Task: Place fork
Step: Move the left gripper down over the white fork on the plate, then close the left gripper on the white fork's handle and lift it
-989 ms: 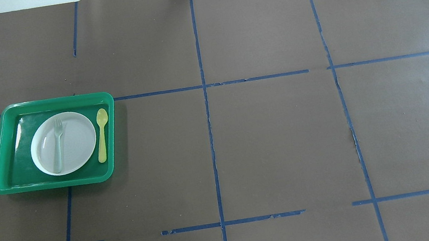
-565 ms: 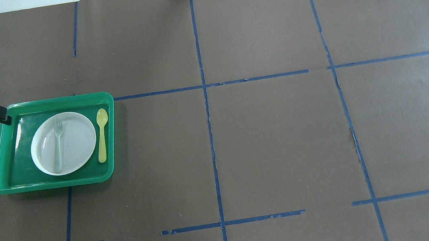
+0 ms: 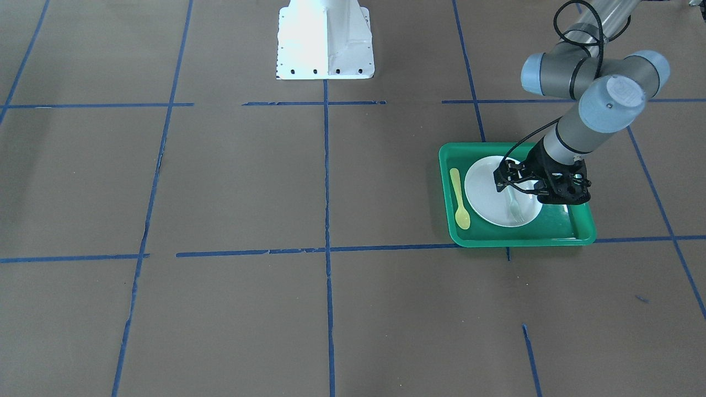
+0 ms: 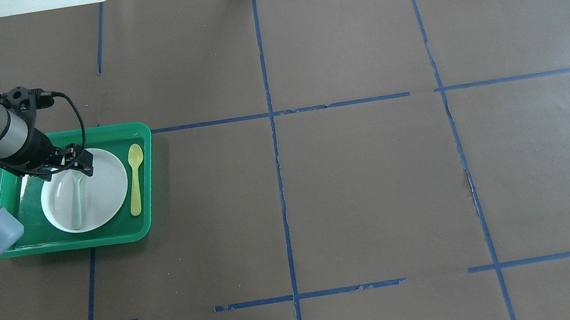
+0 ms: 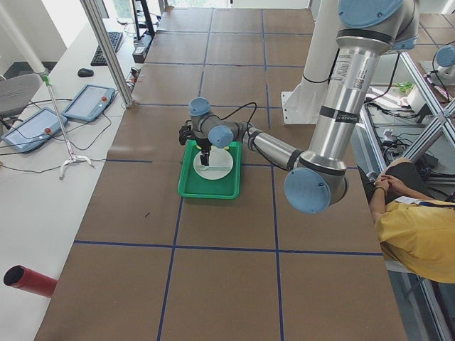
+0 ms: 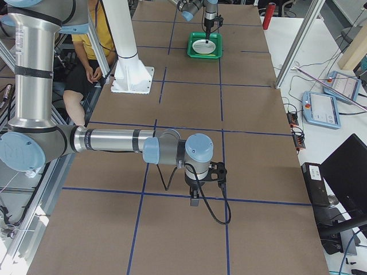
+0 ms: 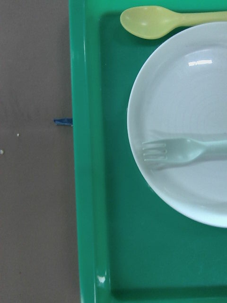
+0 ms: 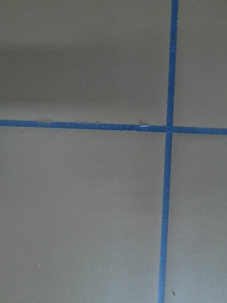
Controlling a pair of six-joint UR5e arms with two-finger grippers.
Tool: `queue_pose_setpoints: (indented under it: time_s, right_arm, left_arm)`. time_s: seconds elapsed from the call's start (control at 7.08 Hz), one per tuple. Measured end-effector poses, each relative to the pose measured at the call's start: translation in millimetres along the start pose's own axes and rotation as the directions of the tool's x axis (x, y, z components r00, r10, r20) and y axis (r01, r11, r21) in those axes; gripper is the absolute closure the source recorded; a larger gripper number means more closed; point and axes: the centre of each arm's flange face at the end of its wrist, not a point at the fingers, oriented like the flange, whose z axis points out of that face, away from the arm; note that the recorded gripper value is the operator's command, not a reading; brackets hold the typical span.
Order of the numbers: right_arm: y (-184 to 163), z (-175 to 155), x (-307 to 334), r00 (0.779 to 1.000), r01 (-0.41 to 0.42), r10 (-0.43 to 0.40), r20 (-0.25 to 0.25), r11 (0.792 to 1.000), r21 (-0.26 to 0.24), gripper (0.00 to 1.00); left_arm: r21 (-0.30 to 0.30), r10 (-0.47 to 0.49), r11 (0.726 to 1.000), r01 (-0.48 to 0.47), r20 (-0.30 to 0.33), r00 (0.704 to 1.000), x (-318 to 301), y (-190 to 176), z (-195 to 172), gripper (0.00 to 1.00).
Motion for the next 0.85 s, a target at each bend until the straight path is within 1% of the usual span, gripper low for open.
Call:
queue_pose_setpoints:
  time_s: [0.14, 0.28, 0.85]
  right_arm:
    - [0, 0, 0, 1.0, 0.0, 0.0, 0.0, 1.0, 0.0, 0.0]
    - [0, 0, 0, 1.0, 0.0, 0.0, 0.0, 1.0, 0.0, 0.0]
    - [0, 0, 0, 1.0, 0.0, 0.0, 0.0, 1.0, 0.0, 0.0]
  left_arm:
    - [-0.014, -0.005, 1.0, 0.005, 0.008, 1.0, 0, -1, 10, 0.15]
    - [-0.026, -0.008, 1.0, 0.009, 0.018, 1.0, -1, -1, 19, 0.15]
    - [-0.041, -0.014, 0.999, 0.015, 0.021, 1.0, -13, 1, 34, 0.33]
